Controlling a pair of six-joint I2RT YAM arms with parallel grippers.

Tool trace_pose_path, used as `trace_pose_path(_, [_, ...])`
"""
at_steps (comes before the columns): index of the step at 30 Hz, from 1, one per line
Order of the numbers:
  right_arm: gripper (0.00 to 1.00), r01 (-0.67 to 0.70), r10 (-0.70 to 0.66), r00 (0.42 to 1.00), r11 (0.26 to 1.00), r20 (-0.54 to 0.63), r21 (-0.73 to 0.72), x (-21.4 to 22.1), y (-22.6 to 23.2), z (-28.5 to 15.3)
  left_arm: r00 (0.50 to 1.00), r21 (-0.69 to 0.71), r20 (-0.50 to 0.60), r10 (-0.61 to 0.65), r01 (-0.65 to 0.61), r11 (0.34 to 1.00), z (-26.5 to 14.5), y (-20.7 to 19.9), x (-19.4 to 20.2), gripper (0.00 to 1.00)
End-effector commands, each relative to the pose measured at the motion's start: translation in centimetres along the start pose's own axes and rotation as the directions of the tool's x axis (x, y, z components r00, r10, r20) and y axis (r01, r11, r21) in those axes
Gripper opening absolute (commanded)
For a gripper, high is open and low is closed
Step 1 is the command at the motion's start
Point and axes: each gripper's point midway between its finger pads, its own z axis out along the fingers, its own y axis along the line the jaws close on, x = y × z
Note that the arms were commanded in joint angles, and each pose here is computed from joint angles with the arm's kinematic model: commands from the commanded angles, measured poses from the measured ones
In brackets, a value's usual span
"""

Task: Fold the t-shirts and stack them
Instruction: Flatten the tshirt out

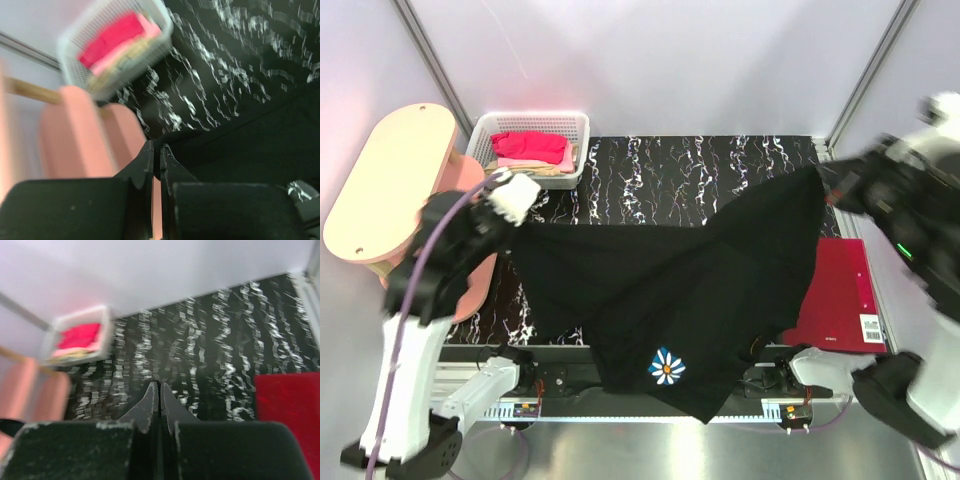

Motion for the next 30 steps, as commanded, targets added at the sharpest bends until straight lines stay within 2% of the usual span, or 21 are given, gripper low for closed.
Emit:
trace_pose_path(1, [0.00,0.118,-0.106,0.992,0.976,-0.075,0.181,1.6,-1.1,10.0,0.998,-0.049,-0.042,0.046,-0.048,0.998,7.2,1.3,0.5,0.00])
trace_pose_path(2, [0.00,0.046,-0.032,0.996,0.987,-0.088,0.157,1.2,-2.1,11.6,0.997,-0.078,-0.028,0.071,-0.073,0.994,8.5,2.0,-0.1,0.00])
trace_pose_path(3, [0.00,0.028,-0.005,0.990,0.986,-0.138,0.166,2.4,-3.0,14.1,0.996,-0.088,-0.042,0.079,-0.083,0.993,9.6,2.4,0.0,0.00])
trace_pose_path(4, [0.00,0.012,0.013,0.990,0.984,-0.141,0.177,2.5,-3.8,15.3,0.994,-0.107,-0.066,0.089,-0.096,0.990,10.8,2.9,0.2,0.00])
trace_pose_path(5, [0.00,0.002,0.016,0.994,0.986,-0.110,0.169,1.8,-4.0,16.9,0.991,-0.103,-0.089,0.104,-0.113,0.988,13.2,3.1,0.4,0.00])
trace_pose_path(6, [0.00,-0.001,0.031,0.991,0.975,-0.127,0.224,2.5,-6.2,19.2,0.989,-0.104,-0.099,0.109,-0.119,0.987,14.5,3.4,0.3,0.00])
trace_pose_path(8, [0.00,-0.024,0.056,0.989,0.975,-0.137,0.222,2.5,-7.0,21.7,0.984,-0.104,-0.131,0.121,-0.135,0.985,17.9,4.0,0.1,0.00])
trace_pose_path(10, [0.00,-0.026,0.062,0.988,0.969,-0.142,0.244,2.2,-8.2,24.9,0.985,-0.145,-0.126,0.117,-0.135,0.980,19.6,5.5,-1.3,0.00])
trace_pose_path(11, [0.00,-0.025,0.060,0.988,0.970,-0.140,0.243,1.8,-8.4,25.8,0.979,-0.129,-0.166,0.119,-0.141,0.982,22.1,5.3,-0.4,0.00])
trace_pose_path(13, [0.00,-0.075,0.104,0.989,0.966,-0.104,0.247,0.4,-9.9,28.1,0.981,-0.174,-0.160,0.105,-0.133,0.976,23.3,6.9,-2.0,0.00])
trace_pose_path(15, [0.00,-0.116,0.136,0.985,0.978,-0.106,0.175,-0.3,-9.3,29.5,0.980,-0.184,-0.177,0.087,-0.120,0.976,24.8,7.4,-2.0,0.00])
trace_pose_path(17, [0.00,-0.125,0.141,0.983,0.983,-0.116,0.136,-0.5,-8.5,29.3,0.987,-0.209,-0.145,0.067,-0.097,0.973,24.3,8.2,-3.6,0.00])
trace_pose_path(21, [0.00,-0.114,0.120,0.990,0.989,-0.072,0.090,-2.5,-6.5,25.3,0.997,-0.244,-0.057,0.044,-0.056,0.968,20.4,8.9,-6.4,0.00])
trace_pose_path(22, [0.00,-0.109,0.113,0.992,0.991,-0.058,0.074,-3.1,-6.0,24.2,0.999,-0.270,-0.009,0.038,-0.039,0.962,17.9,9.5,-7.9,0.00])
trace_pose_path(23, [0.00,-0.109,0.111,0.992,0.993,-0.053,0.038,-3.5,-4.9,22.9,0.999,-0.253,-0.012,0.029,-0.031,0.967,16.5,9.0,-7.9,0.00])
trace_pose_path(24, [0.00,-0.105,0.105,0.994,0.994,-0.023,-0.003,-4.5,-3.5,20.1,0.999,-0.243,0.024,0.029,-0.023,0.970,14.8,8.7,-9.0,0.00])
trace_pose_path(25, [0.00,-0.105,0.105,0.994,0.994,0.001,-0.038,-5.2,-2.5,18.5,0.994,-0.247,0.106,0.033,-0.006,0.969,10.8,8.7,-10.8,0.00])
trace_pose_path(28, [0.00,-0.093,0.106,0.991,0.985,0.085,-0.142,-7.1,0.7,11.4,0.975,-0.242,0.213,0.057,-0.004,0.970,4.7,7.3,-12.9,0.00])
trace_pose_path(29, [0.00,-0.089,0.107,0.990,0.979,0.089,-0.185,-7.2,1.8,9.7,0.963,-0.253,0.262,0.061,0.008,0.967,1.0,7.2,-13.3,0.00])
trace_pose_path(30, [0.00,-0.075,0.105,0.986,0.971,0.126,-0.225,-7.4,3.0,6.0,0.947,-0.233,0.316,0.061,0.016,0.972,-1.3,6.5,-14.4,0.00])
